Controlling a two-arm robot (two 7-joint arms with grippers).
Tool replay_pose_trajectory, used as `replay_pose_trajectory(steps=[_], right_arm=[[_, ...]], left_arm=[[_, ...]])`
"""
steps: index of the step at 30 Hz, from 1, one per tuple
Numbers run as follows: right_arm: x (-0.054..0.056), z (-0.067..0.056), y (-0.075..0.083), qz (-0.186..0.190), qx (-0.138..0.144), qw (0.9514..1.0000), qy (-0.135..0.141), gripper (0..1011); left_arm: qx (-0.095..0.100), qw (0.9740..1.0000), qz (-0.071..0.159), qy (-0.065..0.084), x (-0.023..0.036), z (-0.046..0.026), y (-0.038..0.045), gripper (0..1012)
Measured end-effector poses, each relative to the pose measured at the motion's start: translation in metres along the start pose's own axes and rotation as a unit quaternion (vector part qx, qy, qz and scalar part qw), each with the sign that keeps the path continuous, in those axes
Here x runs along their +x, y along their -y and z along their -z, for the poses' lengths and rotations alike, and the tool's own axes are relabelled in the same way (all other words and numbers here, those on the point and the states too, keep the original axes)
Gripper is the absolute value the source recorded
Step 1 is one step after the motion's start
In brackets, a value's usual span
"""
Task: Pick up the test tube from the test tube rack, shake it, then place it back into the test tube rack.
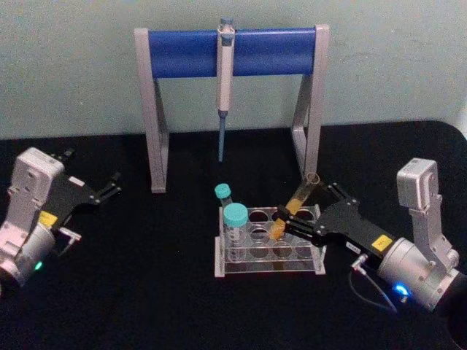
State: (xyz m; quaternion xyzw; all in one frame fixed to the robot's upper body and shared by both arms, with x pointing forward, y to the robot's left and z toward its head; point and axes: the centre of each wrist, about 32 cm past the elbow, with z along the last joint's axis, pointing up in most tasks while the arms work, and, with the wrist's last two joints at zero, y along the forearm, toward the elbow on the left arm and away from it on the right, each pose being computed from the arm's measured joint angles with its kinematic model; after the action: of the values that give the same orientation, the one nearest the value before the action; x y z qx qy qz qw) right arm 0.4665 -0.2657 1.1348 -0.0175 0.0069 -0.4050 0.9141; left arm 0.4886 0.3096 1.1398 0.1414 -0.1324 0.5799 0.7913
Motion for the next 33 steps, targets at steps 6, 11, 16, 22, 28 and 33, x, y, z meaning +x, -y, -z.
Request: replay_pose_trajectory(steps=[6, 11, 16, 22, 28, 33], right_arm=[[0.003, 0.001, -0.008, 0.002, -0.003, 1.0, -0.001, 1000], [0.004, 0.001, -0.013, 0.002, -0.004, 1.0, 0.0, 1000], [0.004, 0.002, -0.016, -0.002, -0.005, 1.0, 0.003, 1000], [0.005, 0.001, -0.019, -0.003, -0.003, 1.0, 0.003, 1000], [0.005, 0.0, -0.02, -0.003, -0.003, 1.0, 0.006, 1000], [0.005, 0.0, -0.02, -0.003, -0.003, 1.0, 0.006, 1000]], left_arm=[[0.0, 1.0, 0.0, 0.0, 0.0, 0.0, 0.0, 1001], [0.0, 1.0, 0.0, 0.0, 0.0, 0.0, 0.0, 1001], [0.0, 1.0, 0.0, 0.0, 0.0, 0.0, 0.0, 1001], [0.0, 1.0, 0.0, 0.0, 0.0, 0.0, 0.0, 1001], [0.0, 1.0, 0.0, 0.0, 0.0, 0.0, 0.0, 1001], [0.0, 1.0, 0.0, 0.0, 0.0, 0.0, 0.0, 1001]])
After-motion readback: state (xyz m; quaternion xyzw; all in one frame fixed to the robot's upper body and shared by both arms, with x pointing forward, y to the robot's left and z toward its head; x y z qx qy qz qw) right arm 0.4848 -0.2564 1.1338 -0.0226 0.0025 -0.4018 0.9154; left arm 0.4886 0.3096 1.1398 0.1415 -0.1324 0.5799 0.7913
